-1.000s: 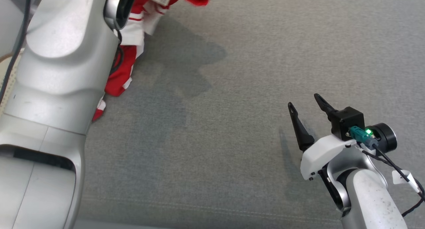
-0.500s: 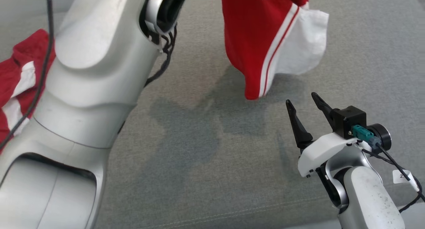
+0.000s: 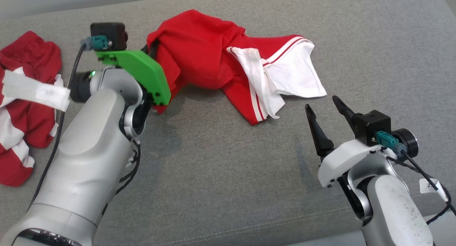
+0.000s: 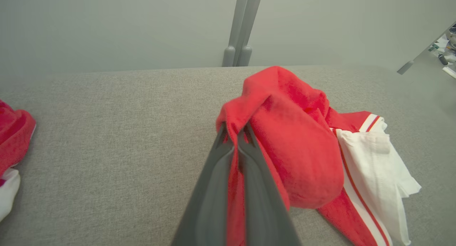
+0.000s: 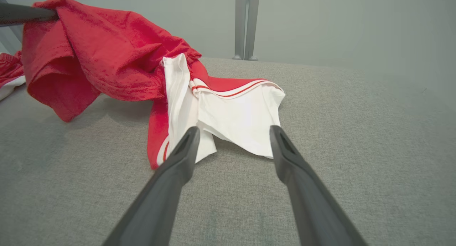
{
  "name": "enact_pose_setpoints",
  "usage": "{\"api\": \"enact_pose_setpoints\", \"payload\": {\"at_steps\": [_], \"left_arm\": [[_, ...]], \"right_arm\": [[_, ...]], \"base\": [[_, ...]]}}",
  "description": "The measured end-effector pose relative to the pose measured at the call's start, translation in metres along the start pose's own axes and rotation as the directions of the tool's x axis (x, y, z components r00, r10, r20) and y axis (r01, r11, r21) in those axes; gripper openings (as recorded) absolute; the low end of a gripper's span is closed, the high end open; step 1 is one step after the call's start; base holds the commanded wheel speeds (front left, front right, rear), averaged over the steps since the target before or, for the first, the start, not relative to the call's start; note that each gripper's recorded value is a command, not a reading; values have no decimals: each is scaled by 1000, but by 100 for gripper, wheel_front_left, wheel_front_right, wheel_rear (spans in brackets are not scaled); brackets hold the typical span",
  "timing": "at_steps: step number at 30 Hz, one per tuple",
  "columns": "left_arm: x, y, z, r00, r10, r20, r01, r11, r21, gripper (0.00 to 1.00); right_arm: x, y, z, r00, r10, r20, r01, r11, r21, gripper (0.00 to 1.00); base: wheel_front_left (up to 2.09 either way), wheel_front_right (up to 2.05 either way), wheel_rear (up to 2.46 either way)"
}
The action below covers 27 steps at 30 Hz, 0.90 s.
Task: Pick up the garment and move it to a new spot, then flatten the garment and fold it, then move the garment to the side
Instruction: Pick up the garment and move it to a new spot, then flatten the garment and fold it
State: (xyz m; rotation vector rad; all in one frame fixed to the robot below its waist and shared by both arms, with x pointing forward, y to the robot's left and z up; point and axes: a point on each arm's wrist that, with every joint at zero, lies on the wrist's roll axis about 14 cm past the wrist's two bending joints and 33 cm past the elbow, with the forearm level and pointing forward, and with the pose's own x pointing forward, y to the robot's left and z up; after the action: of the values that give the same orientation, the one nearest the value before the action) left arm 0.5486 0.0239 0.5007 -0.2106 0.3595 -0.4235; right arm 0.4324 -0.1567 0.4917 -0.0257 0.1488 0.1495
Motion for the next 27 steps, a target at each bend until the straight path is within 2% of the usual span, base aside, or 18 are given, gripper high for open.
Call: {"api": "enact_pose_setpoints", "payload": {"at_steps": [1, 5, 11, 18, 27], "left_arm": [[-2, 10, -9, 999, 30, -19, -30, 1000, 0, 100], [-14, 42, -28, 991, 127, -46, -127, 992, -7, 100], [-30, 64, -25, 980, 201, -2, -201, 979, -14, 100], [-40, 18, -38, 996, 70, -53, -75, 993, -89, 100], [-37, -50, -86, 979, -90, -184, 88, 996, -22, 100]], "right_arm": [[0, 1, 1, 1000, 4, 2, -4, 1000, -1, 100], [-1, 6, 4, 1000, 16, 7, -16, 1000, -4, 100], [-5, 8, 8, 1000, 20, 13, -20, 1000, -5, 100], [-15, 15, 11, 999, 34, 16, -34, 999, -2, 100], [-22, -1, 13, 1000, -14, 19, 14, 1000, 5, 100]], "base": [[0, 0, 0], [0, 0, 0], [0, 0, 0], [0, 0, 0], [0, 0, 0]]}}
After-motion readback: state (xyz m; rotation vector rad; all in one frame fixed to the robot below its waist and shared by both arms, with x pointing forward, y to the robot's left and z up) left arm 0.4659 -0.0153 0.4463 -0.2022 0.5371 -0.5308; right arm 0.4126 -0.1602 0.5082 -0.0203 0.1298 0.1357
